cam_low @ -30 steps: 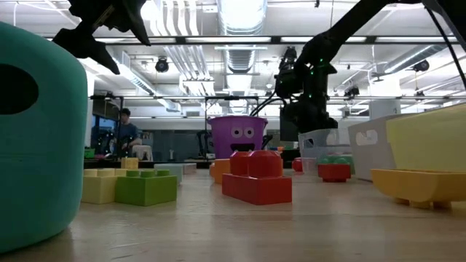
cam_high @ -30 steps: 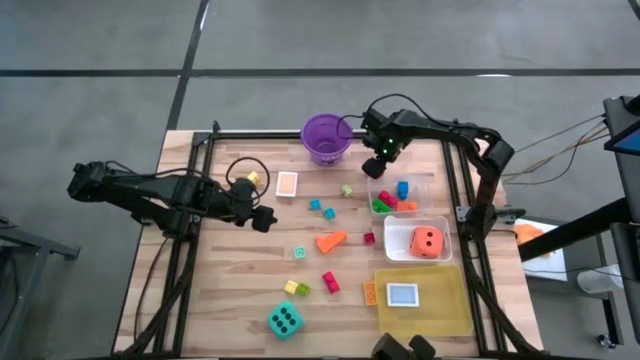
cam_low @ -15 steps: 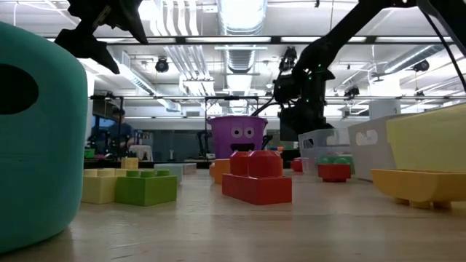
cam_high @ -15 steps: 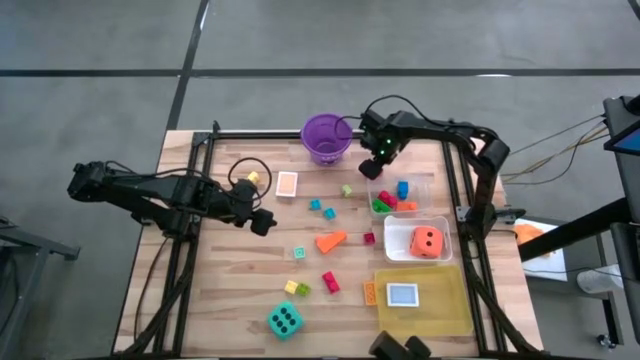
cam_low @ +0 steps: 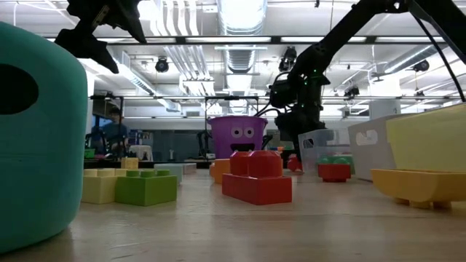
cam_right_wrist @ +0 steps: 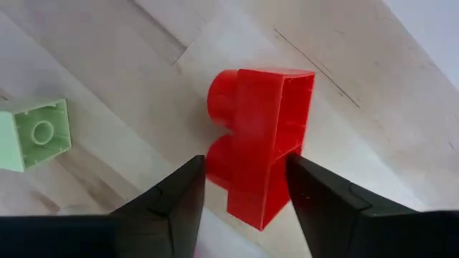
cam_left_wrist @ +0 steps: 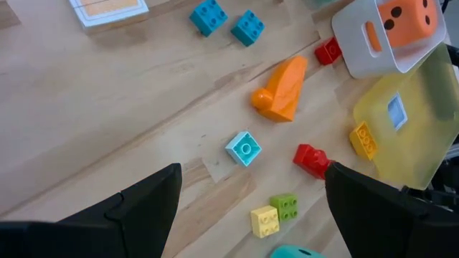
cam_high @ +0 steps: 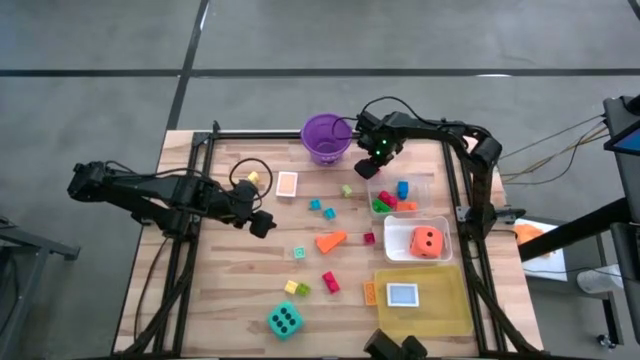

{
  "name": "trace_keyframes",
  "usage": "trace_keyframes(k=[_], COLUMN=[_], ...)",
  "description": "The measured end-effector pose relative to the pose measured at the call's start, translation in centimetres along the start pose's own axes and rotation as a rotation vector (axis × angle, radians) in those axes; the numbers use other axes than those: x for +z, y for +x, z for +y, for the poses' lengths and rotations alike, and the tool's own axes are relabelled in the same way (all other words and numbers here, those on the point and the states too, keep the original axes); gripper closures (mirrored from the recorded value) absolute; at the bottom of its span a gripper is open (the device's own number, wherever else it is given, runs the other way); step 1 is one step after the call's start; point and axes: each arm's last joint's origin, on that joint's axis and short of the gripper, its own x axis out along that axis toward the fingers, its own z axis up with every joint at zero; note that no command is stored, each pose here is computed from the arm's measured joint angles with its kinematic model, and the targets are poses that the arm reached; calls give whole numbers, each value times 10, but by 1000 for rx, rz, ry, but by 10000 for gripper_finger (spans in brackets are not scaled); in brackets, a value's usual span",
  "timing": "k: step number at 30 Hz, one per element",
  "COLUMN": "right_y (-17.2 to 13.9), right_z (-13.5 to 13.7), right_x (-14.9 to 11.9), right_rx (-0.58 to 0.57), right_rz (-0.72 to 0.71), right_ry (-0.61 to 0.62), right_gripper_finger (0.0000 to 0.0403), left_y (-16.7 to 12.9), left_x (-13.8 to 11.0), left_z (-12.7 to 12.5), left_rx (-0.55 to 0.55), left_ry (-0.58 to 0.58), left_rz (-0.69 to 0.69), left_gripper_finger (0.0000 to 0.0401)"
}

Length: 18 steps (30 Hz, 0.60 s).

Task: Pick & Place Toys
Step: Put the red game piece into the transparent bin

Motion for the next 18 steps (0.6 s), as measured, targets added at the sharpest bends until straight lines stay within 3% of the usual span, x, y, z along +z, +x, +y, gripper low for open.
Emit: trace_keyframes(k=[9, 18], right_y=[1, -6], right_z=[0, 1], right_x=[-1, -8], right_rx=[0, -6], right_rz=[6, 46], right_ry=[4, -1], right_gripper_finger=[381, 392], left_y=[0, 0], left_x=[0, 0], left_z=[0, 0], left_rx=[-2, -3], left_ry=[-1, -2], left_rz=[6, 6], left_gripper_finger=[69, 69])
